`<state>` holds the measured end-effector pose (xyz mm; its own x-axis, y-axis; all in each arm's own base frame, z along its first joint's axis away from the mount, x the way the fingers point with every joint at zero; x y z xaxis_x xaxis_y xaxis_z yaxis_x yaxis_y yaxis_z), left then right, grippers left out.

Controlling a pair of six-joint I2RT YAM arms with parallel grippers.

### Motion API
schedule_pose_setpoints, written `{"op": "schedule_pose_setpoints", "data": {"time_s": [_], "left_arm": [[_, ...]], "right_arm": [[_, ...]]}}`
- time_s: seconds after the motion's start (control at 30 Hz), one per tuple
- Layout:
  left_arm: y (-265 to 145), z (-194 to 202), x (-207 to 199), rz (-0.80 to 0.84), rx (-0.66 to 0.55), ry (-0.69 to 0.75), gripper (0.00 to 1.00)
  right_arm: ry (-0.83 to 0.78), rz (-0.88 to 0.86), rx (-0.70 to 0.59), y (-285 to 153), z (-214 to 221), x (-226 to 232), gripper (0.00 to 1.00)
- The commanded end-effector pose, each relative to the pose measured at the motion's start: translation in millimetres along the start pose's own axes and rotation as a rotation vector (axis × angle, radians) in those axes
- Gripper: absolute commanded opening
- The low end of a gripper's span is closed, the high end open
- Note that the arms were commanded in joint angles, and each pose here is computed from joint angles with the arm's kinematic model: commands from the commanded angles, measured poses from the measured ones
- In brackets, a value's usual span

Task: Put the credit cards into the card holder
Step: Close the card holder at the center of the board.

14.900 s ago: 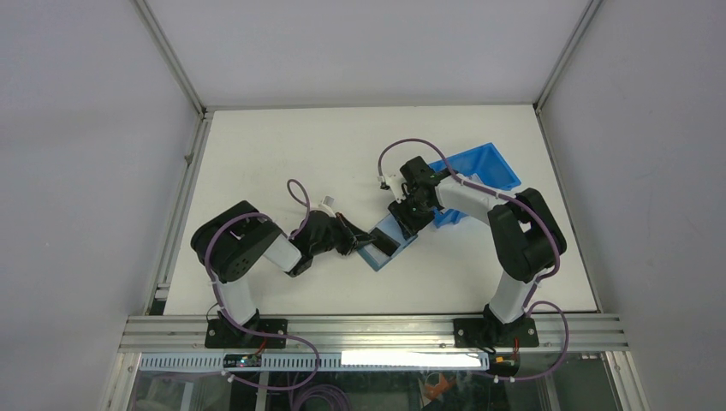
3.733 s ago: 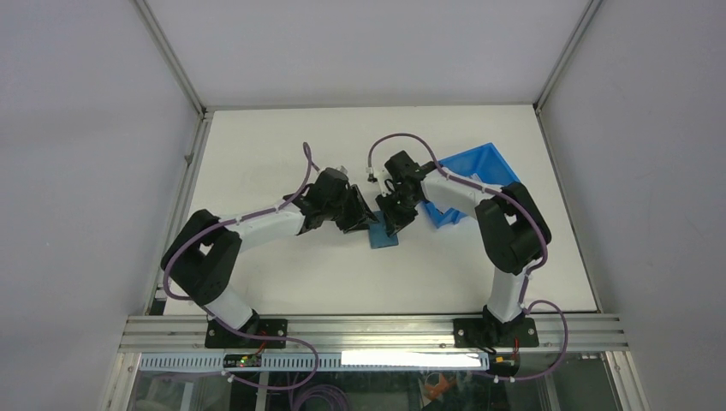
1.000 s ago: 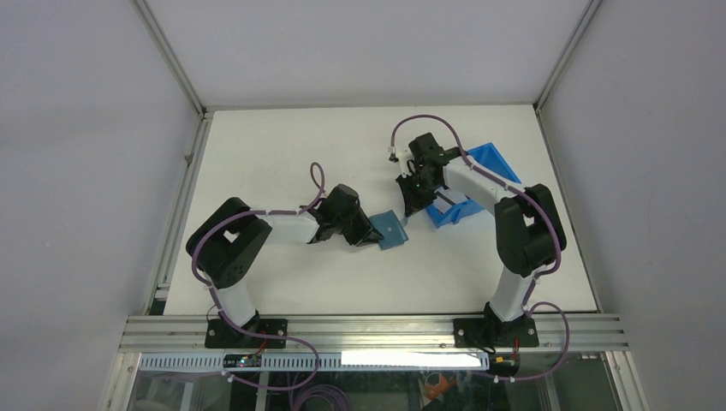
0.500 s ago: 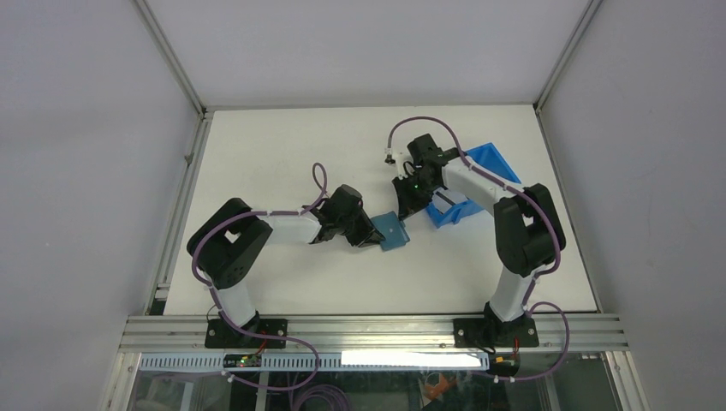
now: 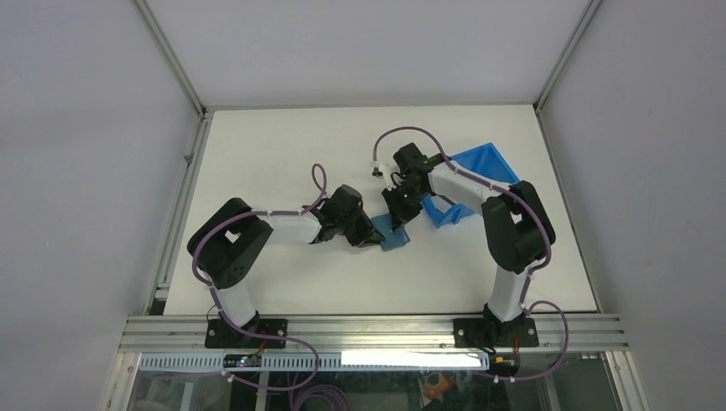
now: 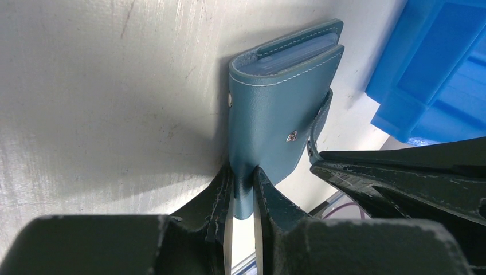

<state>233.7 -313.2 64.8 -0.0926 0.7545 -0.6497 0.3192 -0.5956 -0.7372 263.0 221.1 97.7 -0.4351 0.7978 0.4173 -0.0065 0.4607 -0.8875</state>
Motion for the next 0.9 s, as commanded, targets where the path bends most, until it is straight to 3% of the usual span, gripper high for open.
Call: {"op": "schedule_pose_setpoints", "data": {"time_s": [0.0, 0.4, 0.87], "left_arm": [[4, 4, -4, 0.005, 0.008, -0.012, 0.10], [6, 6, -3, 0.000, 0.021, -0.014, 0.09], [8, 5, -5, 0.018, 0.019, -0.008, 0.09]], "right_arm": [[-0.009, -0.013, 0.024, 2, 3, 5, 0.00], [-0.021, 0.003, 0.052, 11, 5, 7, 0.00], [0.007, -0.009, -0.014, -2, -3, 3, 0.00]]}}
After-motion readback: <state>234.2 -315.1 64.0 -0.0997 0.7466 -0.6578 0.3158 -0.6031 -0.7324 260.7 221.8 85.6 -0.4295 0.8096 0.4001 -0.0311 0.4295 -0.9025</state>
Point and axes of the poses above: each gripper's point midway between its finger pads, its own y axis out along the fingers, its own x axis along the line the jaws close on, z = x × y, the point moved 5 cm from there along -y, back along the fingers, and after that the axes turned 14 degrees about y, right-handed, at the moved point
